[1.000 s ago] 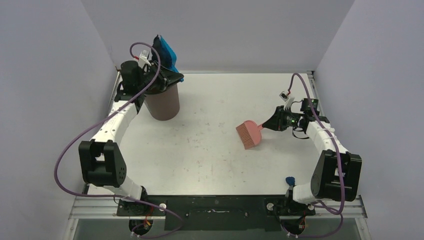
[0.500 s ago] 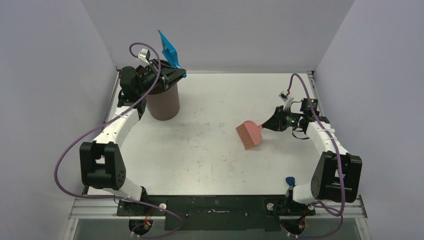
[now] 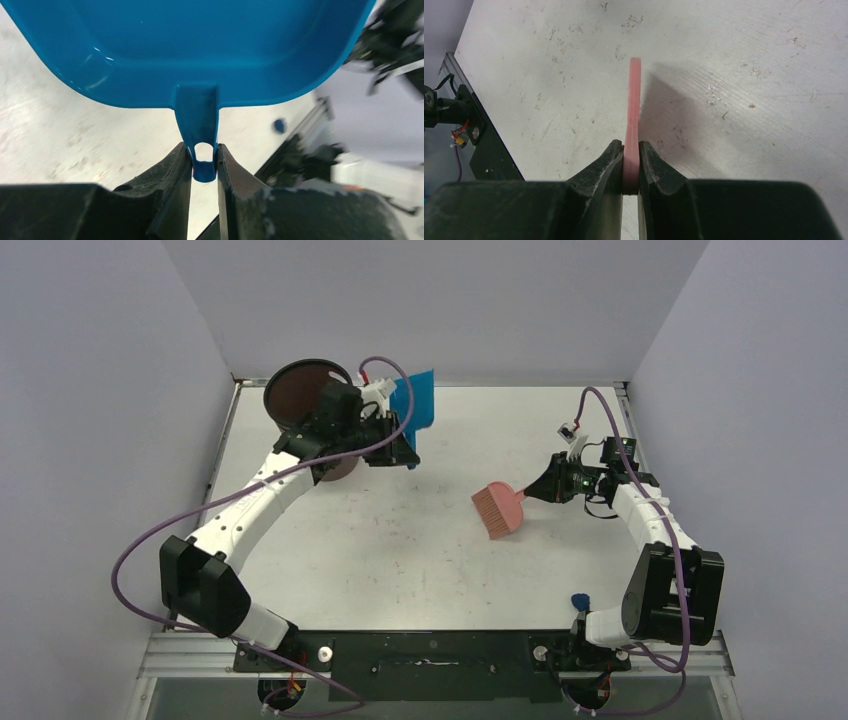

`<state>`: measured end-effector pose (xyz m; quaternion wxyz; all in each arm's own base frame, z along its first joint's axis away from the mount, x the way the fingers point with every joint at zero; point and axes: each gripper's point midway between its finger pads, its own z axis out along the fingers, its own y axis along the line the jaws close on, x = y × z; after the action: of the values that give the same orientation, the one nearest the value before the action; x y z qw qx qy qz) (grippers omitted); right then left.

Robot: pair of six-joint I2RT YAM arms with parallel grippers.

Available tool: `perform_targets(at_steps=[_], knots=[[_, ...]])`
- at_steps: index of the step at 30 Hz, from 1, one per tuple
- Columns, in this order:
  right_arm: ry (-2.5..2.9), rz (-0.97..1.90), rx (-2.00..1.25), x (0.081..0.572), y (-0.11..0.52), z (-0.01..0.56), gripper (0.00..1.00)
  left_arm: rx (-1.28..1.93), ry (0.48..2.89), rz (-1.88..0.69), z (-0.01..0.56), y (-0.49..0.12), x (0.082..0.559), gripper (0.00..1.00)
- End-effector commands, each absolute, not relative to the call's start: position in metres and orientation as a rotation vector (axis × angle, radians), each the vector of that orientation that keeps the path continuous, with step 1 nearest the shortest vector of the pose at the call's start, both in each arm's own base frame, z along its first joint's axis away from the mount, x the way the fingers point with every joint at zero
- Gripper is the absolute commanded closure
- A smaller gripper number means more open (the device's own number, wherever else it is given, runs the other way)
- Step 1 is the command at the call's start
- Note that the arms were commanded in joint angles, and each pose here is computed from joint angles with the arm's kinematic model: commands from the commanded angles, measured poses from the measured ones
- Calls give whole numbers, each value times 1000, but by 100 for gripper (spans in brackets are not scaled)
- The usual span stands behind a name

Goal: Sweep away the paper scraps from the table

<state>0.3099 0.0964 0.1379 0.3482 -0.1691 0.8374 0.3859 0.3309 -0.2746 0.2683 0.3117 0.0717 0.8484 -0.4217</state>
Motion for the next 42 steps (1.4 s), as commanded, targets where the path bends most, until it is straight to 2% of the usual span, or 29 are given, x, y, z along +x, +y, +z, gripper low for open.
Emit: perform_targets(at_steps=[1,7,18,26,35,38,42], knots=[[2071,1028,-511,314,104,163,95,451,2416,-682,218,-237,300,100],[2061,1170,-491,306,114,167,95,536,2544,-484,172,-225,269,99],[2204,1397,-395,290,139,132,91,667,2747,-347,82,-222,226,95],[2362,1398,-472,276,159,97,87,715,2806,-308,51,-222,217,84],[2489,1300,-510,278,152,68,76,736,2828,-332,40,-224,212,69],[2510,1167,-521,288,143,62,60,746,2817,-323,41,-221,213,67],[2506,960,-528,301,127,61,27,729,2763,-302,50,-218,220,65]])
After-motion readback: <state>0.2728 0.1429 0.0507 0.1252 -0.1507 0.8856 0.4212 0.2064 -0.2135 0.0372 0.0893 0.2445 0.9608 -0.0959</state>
